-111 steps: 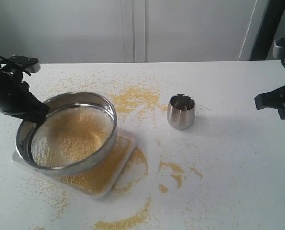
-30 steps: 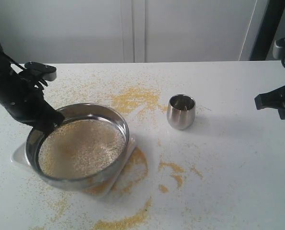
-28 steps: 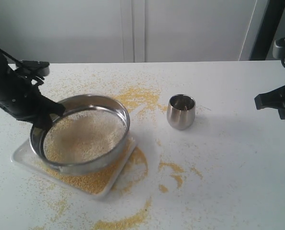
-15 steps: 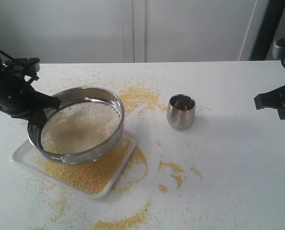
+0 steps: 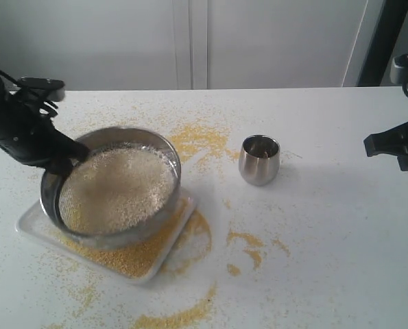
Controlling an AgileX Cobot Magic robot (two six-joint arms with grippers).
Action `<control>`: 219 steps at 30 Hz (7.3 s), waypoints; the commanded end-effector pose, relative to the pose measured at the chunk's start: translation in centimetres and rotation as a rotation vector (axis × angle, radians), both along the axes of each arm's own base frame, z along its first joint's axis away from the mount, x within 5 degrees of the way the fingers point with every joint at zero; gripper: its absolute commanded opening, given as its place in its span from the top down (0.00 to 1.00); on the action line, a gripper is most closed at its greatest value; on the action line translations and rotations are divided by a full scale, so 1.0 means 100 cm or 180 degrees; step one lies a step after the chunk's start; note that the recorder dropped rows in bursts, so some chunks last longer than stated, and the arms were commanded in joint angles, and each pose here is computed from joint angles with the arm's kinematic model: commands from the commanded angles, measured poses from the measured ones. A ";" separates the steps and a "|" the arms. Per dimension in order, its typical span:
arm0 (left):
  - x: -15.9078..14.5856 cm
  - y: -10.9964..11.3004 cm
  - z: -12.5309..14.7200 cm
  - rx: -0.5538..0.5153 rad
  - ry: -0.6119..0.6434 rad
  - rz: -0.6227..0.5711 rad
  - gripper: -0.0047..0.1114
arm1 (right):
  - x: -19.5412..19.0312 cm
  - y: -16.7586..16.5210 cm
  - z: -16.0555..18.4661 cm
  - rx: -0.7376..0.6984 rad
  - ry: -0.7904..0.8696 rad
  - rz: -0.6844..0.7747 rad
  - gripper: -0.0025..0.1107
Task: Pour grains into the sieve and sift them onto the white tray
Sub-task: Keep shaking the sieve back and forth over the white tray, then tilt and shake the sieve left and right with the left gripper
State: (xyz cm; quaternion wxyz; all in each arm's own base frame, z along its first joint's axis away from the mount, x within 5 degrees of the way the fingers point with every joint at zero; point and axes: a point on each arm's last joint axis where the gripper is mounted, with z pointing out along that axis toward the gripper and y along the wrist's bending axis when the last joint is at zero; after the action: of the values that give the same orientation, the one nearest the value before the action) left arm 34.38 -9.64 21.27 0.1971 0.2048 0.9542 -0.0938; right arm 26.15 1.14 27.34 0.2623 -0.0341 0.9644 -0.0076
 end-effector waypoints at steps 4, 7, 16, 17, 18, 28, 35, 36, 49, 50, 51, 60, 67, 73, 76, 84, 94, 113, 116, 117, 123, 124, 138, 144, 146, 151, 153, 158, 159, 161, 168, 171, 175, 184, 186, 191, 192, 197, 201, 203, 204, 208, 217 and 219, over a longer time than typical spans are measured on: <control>0.003 0.034 0.002 0.0131 0.0163 0.0910 0.96 | -0.001 0.000 0.002 0.0001 -0.0036 -0.0004 0.98; 0.003 0.033 0.002 0.0034 0.0193 0.0821 0.96 | -0.001 0.000 0.002 0.0001 -0.0036 -0.0004 0.98; 0.001 0.030 0.003 -0.0287 0.0303 0.0693 0.96 | -0.001 -0.001 0.002 -0.0005 -0.0037 -0.0002 0.98; -0.001 0.021 0.003 -0.0406 0.0303 0.0540 0.96 | -0.001 -0.001 0.002 -0.0005 -0.0037 -0.0002 0.98; -0.008 -0.004 0.005 -0.0546 0.0272 -0.0061 0.96 | -0.001 -0.001 0.002 -0.0005 -0.0037 -0.0002 0.98; -0.017 0.006 0.005 -0.0274 0.0458 -0.0387 0.96 | -0.001 -0.001 0.002 -0.0005 -0.0037 -0.0002 0.98; -0.006 0.048 0.016 -0.0195 0.0234 0.0486 0.96 | -0.001 0.000 0.002 0.0007 -0.0036 -0.0006 0.98; -0.007 0.046 0.018 -0.0187 0.0195 0.0390 0.96 | -0.001 0.000 0.002 0.0007 -0.0036 -0.0006 0.98; -0.015 0.043 0.024 0.0094 0.0218 0.0393 0.96 | -0.001 0.000 0.002 0.0007 -0.0036 -0.0006 0.98; -0.017 0.036 0.024 0.0089 0.0246 0.0213 0.96 | -0.001 0.000 0.002 0.0007 -0.0036 -0.0006 0.98; -0.021 0.024 0.024 0.0069 0.0261 0.0000 0.96 | -0.001 0.000 0.002 0.0007 -0.0036 -0.0006 0.98; -0.016 0.042 0.023 0.0290 0.0222 0.0305 0.96 | -0.001 0.000 0.002 0.0041 -0.0036 -0.0063 0.98; -0.026 -0.010 0.032 -0.0391 0.0144 -0.0289 0.96 | -0.001 0.000 0.002 0.0041 -0.0036 -0.0063 0.98; -0.014 0.042 0.029 -0.0031 0.0126 0.0238 0.96 | -0.001 0.000 0.002 0.0051 -0.0035 -0.0068 0.98; -0.013 0.070 0.030 -0.0236 0.0250 0.0731 0.96 | -0.001 0.000 0.002 0.0052 -0.0041 -0.0068 0.98; -0.023 0.001 0.032 -0.0272 0.0081 -0.0366 0.96 | -0.001 0.000 0.002 0.0052 -0.0041 -0.0068 0.98; -0.020 0.038 0.027 -0.0029 0.0275 0.0216 0.96 | -0.001 0.000 0.002 0.0052 -0.0041 -0.0068 0.98; -0.029 -0.005 0.021 -0.0295 0.0116 -0.0389 0.96 | 0.000 0.000 0.002 0.0052 -0.0048 -0.0068 0.98; -0.026 0.013 0.018 0.0108 0.0111 -0.0265 0.96 | 0.000 0.000 0.002 0.0052 -0.0048 -0.0068 0.98; -0.023 0.030 0.017 0.0240 0.0117 -0.0055 0.96 | 0.000 0.000 0.002 0.0052 -0.0048 -0.0068 0.98; -0.020 0.055 0.016 -0.0148 0.0199 0.0285 0.96 | 0.000 0.000 0.002 0.0052 -0.0048 -0.0068 0.98; -0.022 0.038 0.016 -0.0337 0.0164 0.0035 0.96 | 0.000 0.000 0.002 0.0052 -0.0048 -0.0068 0.98; -0.017 0.042 0.014 -0.0275 -0.0023 0.0163 0.96 | 0.000 0.000 0.002 0.0052 -0.0048 -0.0068 0.98; -0.020 0.036 0.017 0.0567 -0.0061 -0.0311 0.96 | 0.000 0.000 0.002 0.0052 -0.0048 -0.0068 0.98; -0.011 0.053 0.026 0.0425 -0.0048 0.0301 0.96 | 0.000 0.000 0.002 0.0052 -0.0048 -0.0068 0.98; -0.023 -0.021 0.018 -0.0015 0.0001 -0.0885 0.96 | 0.000 0.000 0.002 0.0052 -0.0048 -0.0068 0.98; -0.006 0.011 0.025 -0.0083 0.0068 -0.0215 0.96 | 0.000 0.000 0.002 0.0052 -0.0048 -0.0068 0.98; -0.005 0.002 0.039 -0.0863 0.0034 -0.0402 0.96 | 0.000 0.000 0.002 0.0052 -0.0048 -0.0068 0.98; -0.010 -0.010 0.038 -0.0884 0.0066 -0.0600 0.96 | 0.000 0.000 0.002 0.0052 -0.0048 -0.0068 0.98; -0.022 -0.026 0.036 -0.0712 0.0134 -0.1143 0.96 | 0.000 0.000 0.002 0.0052 -0.0048 -0.0068 0.98; 0.000 0.042 0.035 -0.0377 0.0132 0.0178 0.96 | 0.000 0.000 0.002 0.0052 -0.0048 -0.0068 0.98; -0.007 0.018 0.037 -0.0529 0.0148 -0.0309 0.96 | 0.000 0.000 0.002 0.0054 -0.0072 -0.0067 0.98; -0.013 -0.007 0.036 -0.0343 0.0066 -0.0752 0.96 | 0.000 0.000 0.002 0.0054 -0.0072 -0.0067 0.98; -0.004 0.040 0.032 -0.0032 0.0156 -0.0159 0.96 | 0.000 0.000 0.002 0.0054 -0.0072 -0.0067 0.98; -0.010 0.014 0.034 -0.0212 0.0157 -0.0468 0.96 | 0.000 0.000 0.002 0.0054 -0.0078 -0.0067 0.98; -0.003 0.019 0.033 0.0008 -0.0001 -0.0265 0.96 | 0.000 0.000 0.002 0.0054 -0.0078 -0.0067 0.98; -0.001 0.030 0.033 0.0026 0.0007 -0.0100 0.96 | 0.000 0.000 0.002 0.0054 -0.0078 -0.0067 0.98; 0.002 0.043 0.034 -0.0258 0.0066 0.0218 0.96 | 0.000 0.000 0.002 0.0054 -0.0078 -0.0067 0.98; -0.015 -0.018 0.033 0.0089 -0.0072 -0.1017 0.96 | 0.000 0.000 0.002 0.0054 -0.0078 -0.0067 0.98; -0.002 0.017 0.030 0.0426 -0.0132 -0.0471 0.96 | 0.000 0.000 0.002 0.0054 -0.0078 -0.0067 0.98; 0.004 0.050 0.030 0.0336 -0.0055 0.0178 0.96 | 0.001 0.000 0.002 0.0055 -0.0085 -0.0066 0.98; -0.010 0.003 0.036 -0.0548 0.0119 -0.0672 0.96 | 0.001 0.000 0.002 0.0055 -0.0091 -0.0066 0.98; -0.002 0.057 0.034 -0.0477 0.0222 0.0030 0.96 | 0.001 0.000 0.002 0.0055 -0.0097 -0.0066 0.98; -0.009 0.027 0.034 -0.0606 0.0236 -0.0442 0.96 | 0.001 0.000 0.002 0.0055 -0.0097 -0.0066 0.98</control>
State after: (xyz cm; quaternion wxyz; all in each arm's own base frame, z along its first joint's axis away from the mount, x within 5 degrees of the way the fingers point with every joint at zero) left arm 34.87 -2.83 23.96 0.1929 0.1959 0.9548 -0.1127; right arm 26.26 1.19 27.40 0.2687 -0.0235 0.9629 -0.0020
